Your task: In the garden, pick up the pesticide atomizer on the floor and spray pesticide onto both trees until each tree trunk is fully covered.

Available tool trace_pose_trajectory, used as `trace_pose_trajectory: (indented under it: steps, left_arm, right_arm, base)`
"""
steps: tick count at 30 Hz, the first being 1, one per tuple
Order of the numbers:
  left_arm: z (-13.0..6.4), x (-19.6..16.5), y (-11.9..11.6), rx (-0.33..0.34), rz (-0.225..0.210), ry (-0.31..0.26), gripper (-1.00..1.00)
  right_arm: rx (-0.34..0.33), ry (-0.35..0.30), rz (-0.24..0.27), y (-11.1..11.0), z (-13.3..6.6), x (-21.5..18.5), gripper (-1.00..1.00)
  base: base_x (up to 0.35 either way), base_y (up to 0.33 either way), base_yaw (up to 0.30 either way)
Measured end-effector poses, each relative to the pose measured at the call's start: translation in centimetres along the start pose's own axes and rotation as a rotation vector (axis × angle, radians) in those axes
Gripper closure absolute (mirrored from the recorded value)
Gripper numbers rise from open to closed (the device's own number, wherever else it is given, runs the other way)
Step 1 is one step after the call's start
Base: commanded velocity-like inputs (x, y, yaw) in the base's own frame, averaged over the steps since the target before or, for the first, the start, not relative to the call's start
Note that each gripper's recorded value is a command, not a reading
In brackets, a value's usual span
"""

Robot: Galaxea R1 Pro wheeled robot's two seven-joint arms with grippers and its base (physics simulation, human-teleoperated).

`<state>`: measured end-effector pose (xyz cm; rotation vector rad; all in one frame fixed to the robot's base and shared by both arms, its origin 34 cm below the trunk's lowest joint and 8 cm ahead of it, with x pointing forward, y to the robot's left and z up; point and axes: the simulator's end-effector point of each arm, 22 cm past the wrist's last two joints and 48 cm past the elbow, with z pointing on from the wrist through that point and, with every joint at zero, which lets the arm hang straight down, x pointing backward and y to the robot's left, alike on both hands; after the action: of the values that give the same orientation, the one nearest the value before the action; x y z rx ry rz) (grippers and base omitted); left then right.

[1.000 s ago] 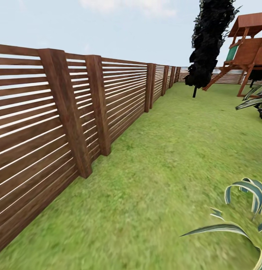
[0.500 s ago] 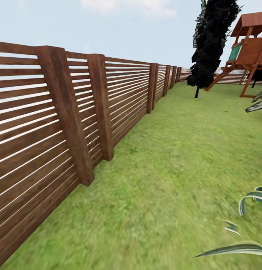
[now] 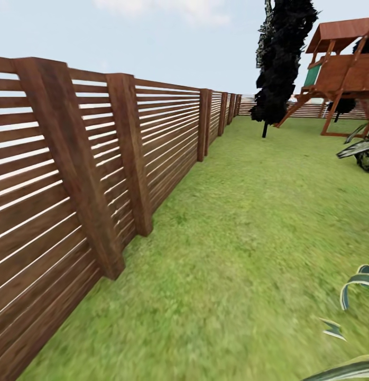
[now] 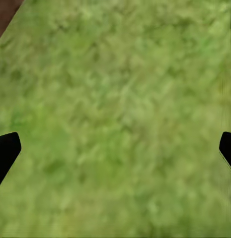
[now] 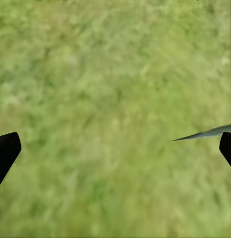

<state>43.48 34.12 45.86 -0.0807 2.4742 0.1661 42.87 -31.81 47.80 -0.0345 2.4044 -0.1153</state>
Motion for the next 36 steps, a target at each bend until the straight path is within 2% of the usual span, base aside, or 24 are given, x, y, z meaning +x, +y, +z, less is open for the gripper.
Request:
trace_pose_trajectory:
  steps: [36]
  left_arm:
    - [-0.01, 0.01, 0.0, 0.0, 0.0, 0.0, -1.0]
  right_arm:
    - [0.0, 0.0, 0.0, 0.0, -0.01, 0.02, -1.0]
  base:
    - [0.334, 0.175, -0.265]
